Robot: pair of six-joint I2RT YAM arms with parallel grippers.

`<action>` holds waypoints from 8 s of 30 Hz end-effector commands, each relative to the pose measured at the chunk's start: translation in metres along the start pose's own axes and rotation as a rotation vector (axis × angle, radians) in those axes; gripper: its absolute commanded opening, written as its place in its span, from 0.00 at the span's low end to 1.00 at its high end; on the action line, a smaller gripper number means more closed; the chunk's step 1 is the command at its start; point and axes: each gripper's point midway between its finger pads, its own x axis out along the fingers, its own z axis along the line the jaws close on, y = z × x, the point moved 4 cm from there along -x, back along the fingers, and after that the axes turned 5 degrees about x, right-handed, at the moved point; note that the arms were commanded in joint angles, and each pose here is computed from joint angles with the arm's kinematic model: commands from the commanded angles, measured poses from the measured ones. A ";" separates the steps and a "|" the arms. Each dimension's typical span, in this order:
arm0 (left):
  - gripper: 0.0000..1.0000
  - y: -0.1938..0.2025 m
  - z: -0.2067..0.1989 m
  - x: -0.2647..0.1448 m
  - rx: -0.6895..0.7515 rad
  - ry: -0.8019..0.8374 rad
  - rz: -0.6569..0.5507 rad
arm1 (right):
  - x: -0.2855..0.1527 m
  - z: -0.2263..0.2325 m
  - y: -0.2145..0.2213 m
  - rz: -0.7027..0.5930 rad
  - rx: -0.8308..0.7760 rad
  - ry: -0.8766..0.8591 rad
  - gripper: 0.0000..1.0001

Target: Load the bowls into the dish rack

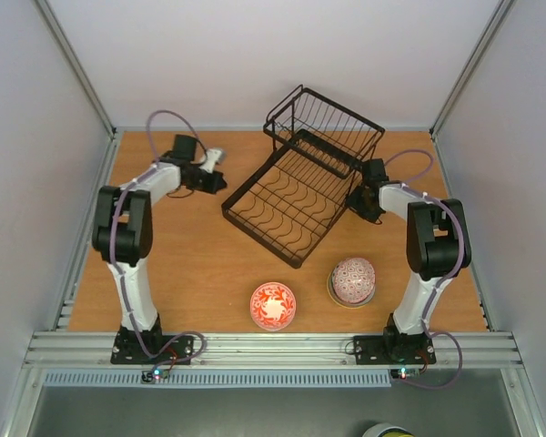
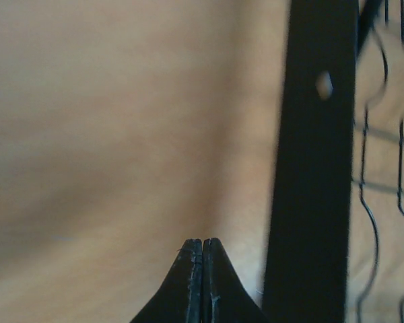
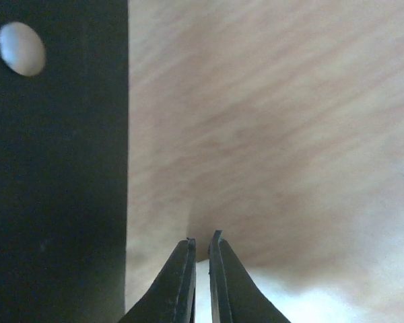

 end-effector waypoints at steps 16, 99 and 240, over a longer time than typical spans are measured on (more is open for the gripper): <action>0.00 0.074 -0.075 0.020 0.014 0.238 0.336 | 0.010 0.105 -0.038 0.090 -0.254 -0.145 0.08; 0.60 0.040 -0.047 -0.060 0.110 -0.053 -0.176 | -0.185 0.033 0.312 0.202 -1.084 -0.300 0.40; 0.91 0.068 -0.153 -0.105 0.443 0.312 -0.468 | -0.146 0.158 0.108 -0.244 -0.978 -0.077 0.01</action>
